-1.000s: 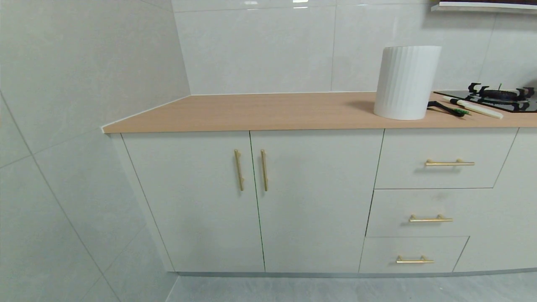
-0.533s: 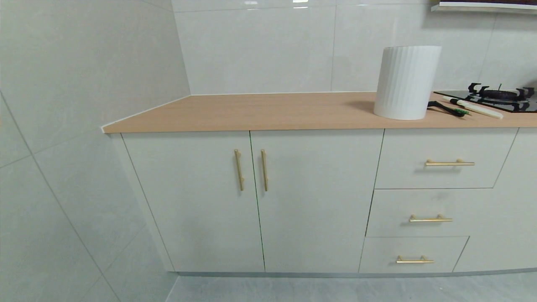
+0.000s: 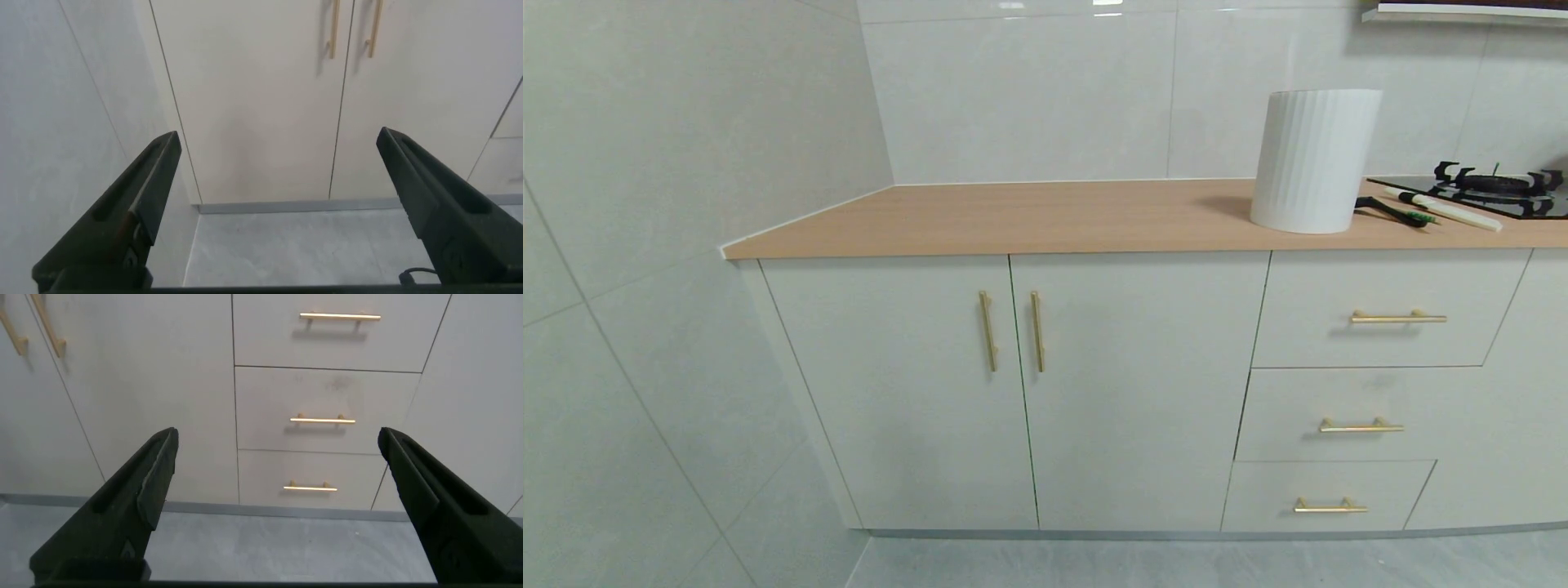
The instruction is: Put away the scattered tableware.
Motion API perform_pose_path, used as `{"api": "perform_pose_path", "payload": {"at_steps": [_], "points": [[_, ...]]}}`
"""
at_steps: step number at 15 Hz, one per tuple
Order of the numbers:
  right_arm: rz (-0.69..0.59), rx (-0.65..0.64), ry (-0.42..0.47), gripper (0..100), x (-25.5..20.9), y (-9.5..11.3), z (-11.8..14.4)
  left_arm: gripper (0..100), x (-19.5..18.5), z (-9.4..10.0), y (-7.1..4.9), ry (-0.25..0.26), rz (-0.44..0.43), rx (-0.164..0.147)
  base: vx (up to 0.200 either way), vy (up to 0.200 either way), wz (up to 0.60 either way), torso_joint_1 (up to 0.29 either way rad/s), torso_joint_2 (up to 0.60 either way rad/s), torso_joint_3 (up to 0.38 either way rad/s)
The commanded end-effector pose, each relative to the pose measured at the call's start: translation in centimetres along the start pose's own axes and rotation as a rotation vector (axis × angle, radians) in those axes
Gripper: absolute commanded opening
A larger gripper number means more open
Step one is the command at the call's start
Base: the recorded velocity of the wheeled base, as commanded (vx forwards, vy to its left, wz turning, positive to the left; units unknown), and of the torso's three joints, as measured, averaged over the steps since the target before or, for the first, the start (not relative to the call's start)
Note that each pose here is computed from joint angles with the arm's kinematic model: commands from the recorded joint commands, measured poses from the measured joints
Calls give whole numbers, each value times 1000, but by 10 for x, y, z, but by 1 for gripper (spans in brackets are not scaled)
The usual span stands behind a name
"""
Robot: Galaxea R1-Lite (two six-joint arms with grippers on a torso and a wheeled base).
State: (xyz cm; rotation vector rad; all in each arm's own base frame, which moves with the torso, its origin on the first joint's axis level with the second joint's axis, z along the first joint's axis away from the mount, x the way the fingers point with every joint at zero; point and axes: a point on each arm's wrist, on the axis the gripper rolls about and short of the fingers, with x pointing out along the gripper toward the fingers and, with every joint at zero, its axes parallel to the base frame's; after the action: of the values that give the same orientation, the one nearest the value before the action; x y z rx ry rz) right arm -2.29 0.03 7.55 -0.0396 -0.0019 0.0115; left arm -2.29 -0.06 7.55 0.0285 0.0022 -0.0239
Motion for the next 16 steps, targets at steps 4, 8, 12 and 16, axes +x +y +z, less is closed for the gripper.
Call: {"api": "perform_pose_path", "payload": {"at_steps": [4,8,12,16], "points": [[1,1,3,100,0,0,0,100,0,-1,0,2,-1,-4,0,-200,0,2,5,2],[-1,1,3,100,0,0,0,100,0,0,0,0,-1,-1,0,-200,0,6,5,2],[-1,6,3,100,0,0,0,100,0,-1,0,2,1,-1,0,-200,0,1,1,-1],[-1,7,3,100,0,0,0,100,0,0,0,0,-1,-1,0,-200,0,1,2,8]]}}
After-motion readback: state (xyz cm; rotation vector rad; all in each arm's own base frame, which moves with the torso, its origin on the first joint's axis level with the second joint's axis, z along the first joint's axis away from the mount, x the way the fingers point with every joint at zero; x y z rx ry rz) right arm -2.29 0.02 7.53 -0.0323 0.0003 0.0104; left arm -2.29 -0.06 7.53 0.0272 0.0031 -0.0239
